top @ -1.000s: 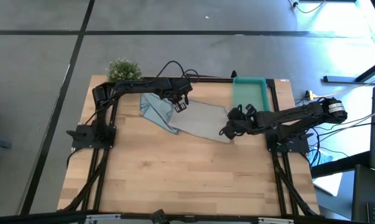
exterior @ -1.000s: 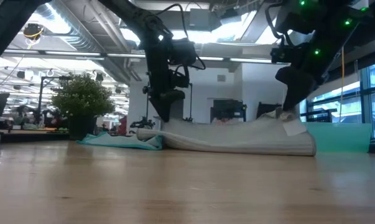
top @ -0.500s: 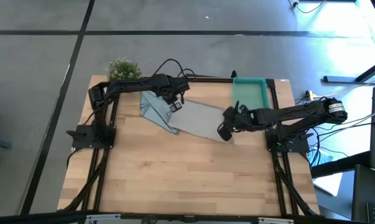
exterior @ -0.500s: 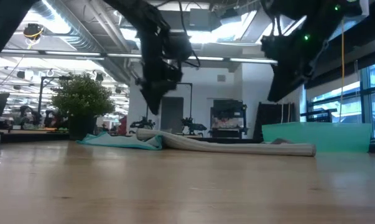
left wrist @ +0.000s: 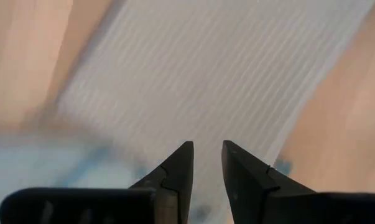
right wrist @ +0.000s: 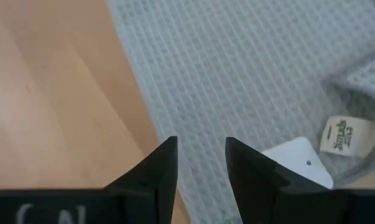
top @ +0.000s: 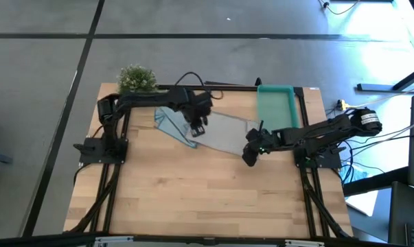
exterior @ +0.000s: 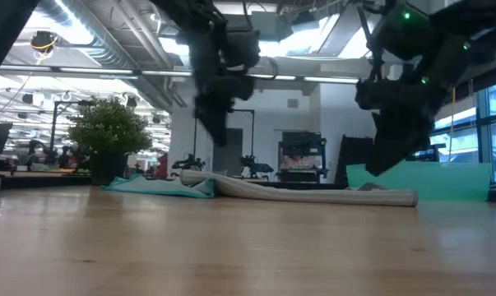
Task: Roll microfiber towels into tight, uniform cylinder then place into a basket
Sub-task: Fold the gray towel
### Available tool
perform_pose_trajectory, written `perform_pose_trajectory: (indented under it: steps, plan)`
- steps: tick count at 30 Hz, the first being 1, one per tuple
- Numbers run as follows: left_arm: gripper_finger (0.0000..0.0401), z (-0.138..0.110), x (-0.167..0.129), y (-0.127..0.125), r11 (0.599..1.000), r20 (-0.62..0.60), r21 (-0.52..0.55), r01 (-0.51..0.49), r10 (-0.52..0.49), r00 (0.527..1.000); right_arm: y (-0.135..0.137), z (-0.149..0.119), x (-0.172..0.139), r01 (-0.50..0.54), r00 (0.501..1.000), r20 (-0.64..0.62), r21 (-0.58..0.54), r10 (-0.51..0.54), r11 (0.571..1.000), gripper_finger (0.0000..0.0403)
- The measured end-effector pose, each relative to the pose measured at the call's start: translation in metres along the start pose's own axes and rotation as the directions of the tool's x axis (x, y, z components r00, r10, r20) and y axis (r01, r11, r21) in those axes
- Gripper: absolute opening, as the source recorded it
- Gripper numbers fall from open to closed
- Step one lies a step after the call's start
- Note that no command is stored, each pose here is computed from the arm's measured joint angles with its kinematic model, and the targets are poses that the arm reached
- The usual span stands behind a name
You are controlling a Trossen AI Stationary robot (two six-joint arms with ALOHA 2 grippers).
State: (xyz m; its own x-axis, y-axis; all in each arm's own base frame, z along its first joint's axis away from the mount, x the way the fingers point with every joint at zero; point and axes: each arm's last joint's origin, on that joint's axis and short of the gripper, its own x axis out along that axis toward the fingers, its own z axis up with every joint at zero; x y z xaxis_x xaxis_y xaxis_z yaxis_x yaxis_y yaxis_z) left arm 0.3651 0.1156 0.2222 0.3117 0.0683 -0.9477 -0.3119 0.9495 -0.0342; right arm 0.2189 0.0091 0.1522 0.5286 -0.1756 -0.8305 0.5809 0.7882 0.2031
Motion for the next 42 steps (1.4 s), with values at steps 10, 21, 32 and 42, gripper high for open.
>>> perform_pose_trajectory:
  steps: [10,21,32,42]
  plan:
    - [0.0079,-0.003,0.072,-0.023,0.998,-0.126,0.056,0.01,-0.002,0.992,-0.012,-0.021,0.013,0.003,0.996,-0.09,0.035,0.0,0.999,0.0135]
    - [0.0079,-0.016,0.077,-0.067,0.974,-0.232,0.119,0.195,-0.163,0.959,-0.022,-0.019,0.016,0.092,0.993,-0.075,0.009,-0.091,0.996,0.0135]
    - [0.0078,-0.007,0.042,-0.094,0.936,-0.163,0.267,0.23,-0.192,0.968,-0.022,0.006,0.01,0.085,0.996,-0.012,-0.162,-0.088,0.983,0.0135]
    - [0.0079,-0.007,0.048,-0.038,0.996,-0.12,0.061,0.065,-0.057,0.991,-0.008,0.011,0.019,-0.126,0.992,-0.058,-0.301,0.114,0.945,0.0135]
